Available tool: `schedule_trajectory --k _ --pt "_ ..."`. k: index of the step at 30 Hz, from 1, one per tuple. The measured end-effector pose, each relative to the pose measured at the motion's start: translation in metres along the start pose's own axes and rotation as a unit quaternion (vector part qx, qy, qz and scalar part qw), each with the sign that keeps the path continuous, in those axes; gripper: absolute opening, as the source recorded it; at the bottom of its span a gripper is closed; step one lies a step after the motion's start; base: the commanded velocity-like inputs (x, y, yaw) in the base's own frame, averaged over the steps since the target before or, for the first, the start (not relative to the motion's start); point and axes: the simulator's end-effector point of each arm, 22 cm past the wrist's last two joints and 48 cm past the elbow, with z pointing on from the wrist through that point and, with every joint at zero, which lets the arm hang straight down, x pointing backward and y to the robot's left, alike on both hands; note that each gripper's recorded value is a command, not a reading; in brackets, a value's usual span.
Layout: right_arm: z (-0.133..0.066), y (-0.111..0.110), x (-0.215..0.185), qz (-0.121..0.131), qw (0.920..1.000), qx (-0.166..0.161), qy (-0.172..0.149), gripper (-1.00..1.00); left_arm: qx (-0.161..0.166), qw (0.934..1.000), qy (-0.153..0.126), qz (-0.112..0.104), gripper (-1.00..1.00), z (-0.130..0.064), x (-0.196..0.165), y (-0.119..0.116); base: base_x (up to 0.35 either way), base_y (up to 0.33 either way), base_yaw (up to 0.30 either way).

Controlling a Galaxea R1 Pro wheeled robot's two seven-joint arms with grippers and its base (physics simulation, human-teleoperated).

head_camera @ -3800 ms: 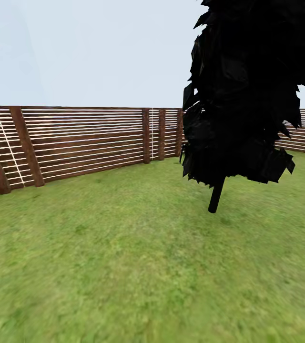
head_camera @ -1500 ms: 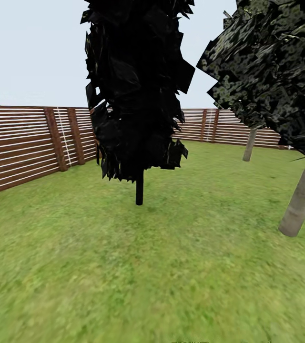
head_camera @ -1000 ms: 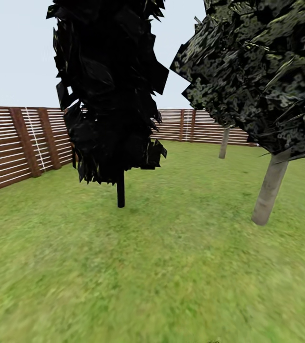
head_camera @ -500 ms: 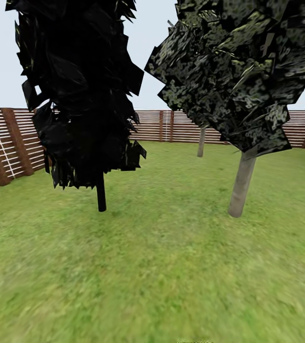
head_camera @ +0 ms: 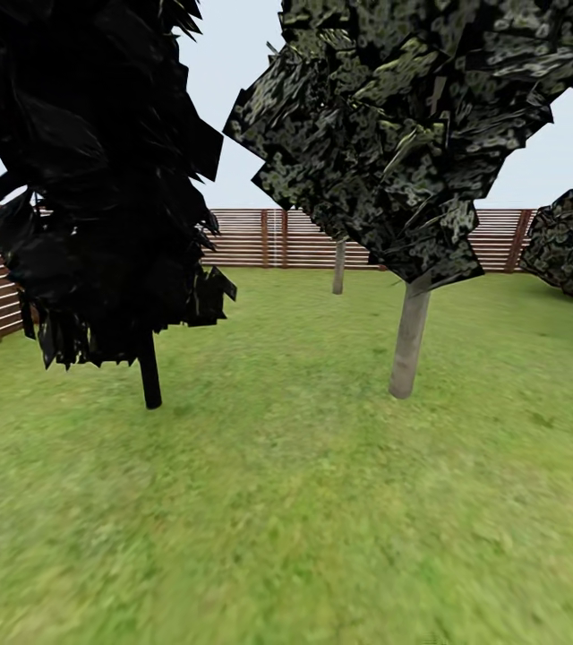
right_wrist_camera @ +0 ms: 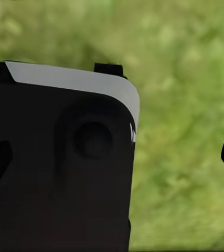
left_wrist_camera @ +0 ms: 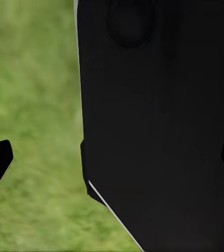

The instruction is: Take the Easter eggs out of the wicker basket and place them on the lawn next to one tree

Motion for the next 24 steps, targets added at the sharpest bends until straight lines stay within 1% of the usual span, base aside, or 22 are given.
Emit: schedule_trajectory --k 24 --pt "-0.0002 0.0002 -0.0036 0.000 1.0000 0.000 -0.005 1.00 0.000 1.0000 -0.005 0.000 1.00 0.0001 -0.0040 0.0000 0.000 0.000 -0.285"
